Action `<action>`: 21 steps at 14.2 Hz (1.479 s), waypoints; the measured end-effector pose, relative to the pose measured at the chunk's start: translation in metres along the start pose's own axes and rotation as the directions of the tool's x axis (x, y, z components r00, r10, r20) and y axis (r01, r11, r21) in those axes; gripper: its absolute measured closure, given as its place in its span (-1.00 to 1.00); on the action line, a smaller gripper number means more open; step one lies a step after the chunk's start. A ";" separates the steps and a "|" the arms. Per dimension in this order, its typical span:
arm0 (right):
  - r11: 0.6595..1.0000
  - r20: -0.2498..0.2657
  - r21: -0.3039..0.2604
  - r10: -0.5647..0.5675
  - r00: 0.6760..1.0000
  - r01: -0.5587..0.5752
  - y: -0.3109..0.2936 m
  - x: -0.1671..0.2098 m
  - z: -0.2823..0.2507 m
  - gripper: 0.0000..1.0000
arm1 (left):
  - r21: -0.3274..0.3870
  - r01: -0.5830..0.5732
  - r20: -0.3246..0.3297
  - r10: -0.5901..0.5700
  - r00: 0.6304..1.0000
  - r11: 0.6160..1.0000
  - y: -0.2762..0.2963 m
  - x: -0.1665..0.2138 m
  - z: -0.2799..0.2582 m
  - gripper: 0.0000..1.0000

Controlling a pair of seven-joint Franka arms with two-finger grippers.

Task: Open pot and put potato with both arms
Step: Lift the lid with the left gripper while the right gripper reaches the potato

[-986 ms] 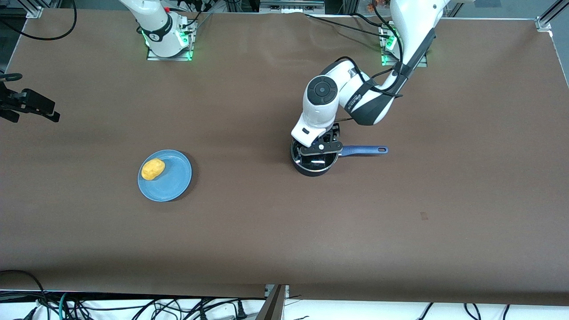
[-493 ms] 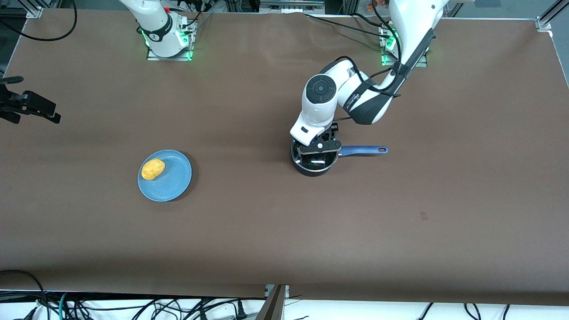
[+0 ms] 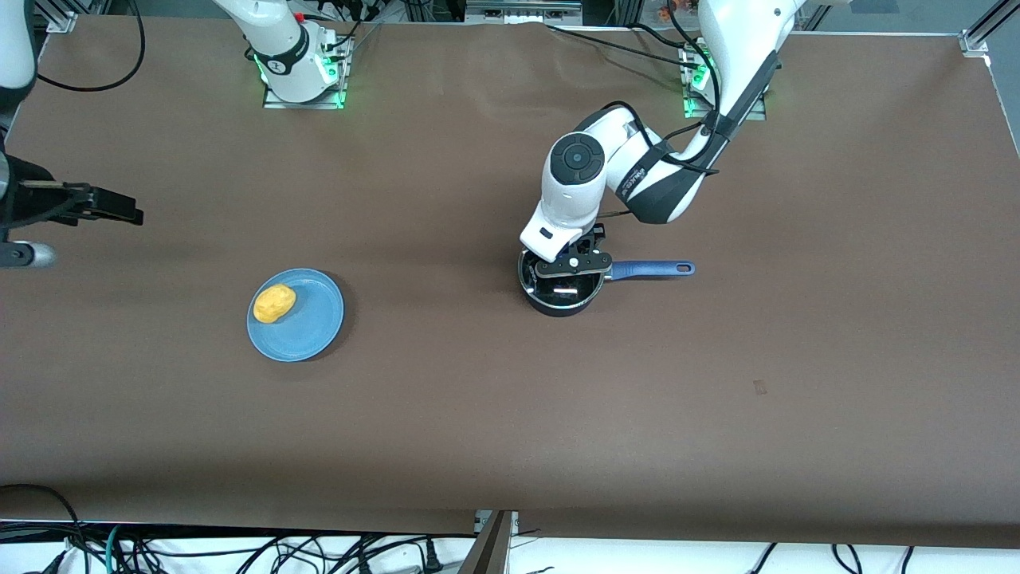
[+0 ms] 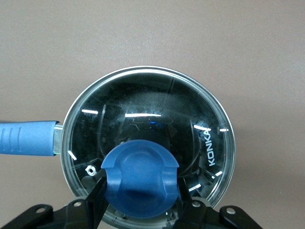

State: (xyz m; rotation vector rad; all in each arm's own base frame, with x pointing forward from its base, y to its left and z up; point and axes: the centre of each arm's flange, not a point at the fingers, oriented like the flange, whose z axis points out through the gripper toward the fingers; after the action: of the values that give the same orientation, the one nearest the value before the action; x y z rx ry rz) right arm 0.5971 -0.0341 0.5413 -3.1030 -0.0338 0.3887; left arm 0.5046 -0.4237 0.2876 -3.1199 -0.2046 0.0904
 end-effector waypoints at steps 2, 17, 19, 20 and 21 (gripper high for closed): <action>1.000 0.030 -0.007 -0.009 1.000 0.009 -0.003 0.008 0.016 -1.00 | -0.001 0.001 -0.001 -0.001 1.000 1.000 0.000 0.000 -0.001 -0.22; 0.966 -0.129 0.067 0.257 0.958 -0.250 -0.043 0.091 0.299 -1.00 | 0.037 -0.165 -0.113 0.168 0.979 0.986 -0.207 0.139 -0.100 -0.22; 0.936 -0.092 0.126 0.340 0.936 -0.328 -0.055 0.095 0.312 -1.00 | 0.051 -0.197 -0.094 0.202 0.975 0.979 -0.284 0.170 -0.094 -0.22; 0.922 -0.080 0.136 0.375 0.924 -0.362 -0.060 0.096 0.316 -1.00 | 0.046 -0.211 -0.083 0.215 0.973 0.976 -0.321 0.181 -0.091 -0.22; 0.909 -0.071 0.140 0.404 0.912 -0.392 -0.064 0.097 0.318 -1.00 | 0.036 -0.225 -0.074 0.228 0.971 0.974 -0.355 0.189 -0.088 -0.22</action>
State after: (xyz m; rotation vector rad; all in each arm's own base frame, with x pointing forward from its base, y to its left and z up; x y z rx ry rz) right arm 0.6115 0.0362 0.2102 -2.9848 0.6109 0.2274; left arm 0.6507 -0.0475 0.3713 -3.0984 0.1537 -0.0265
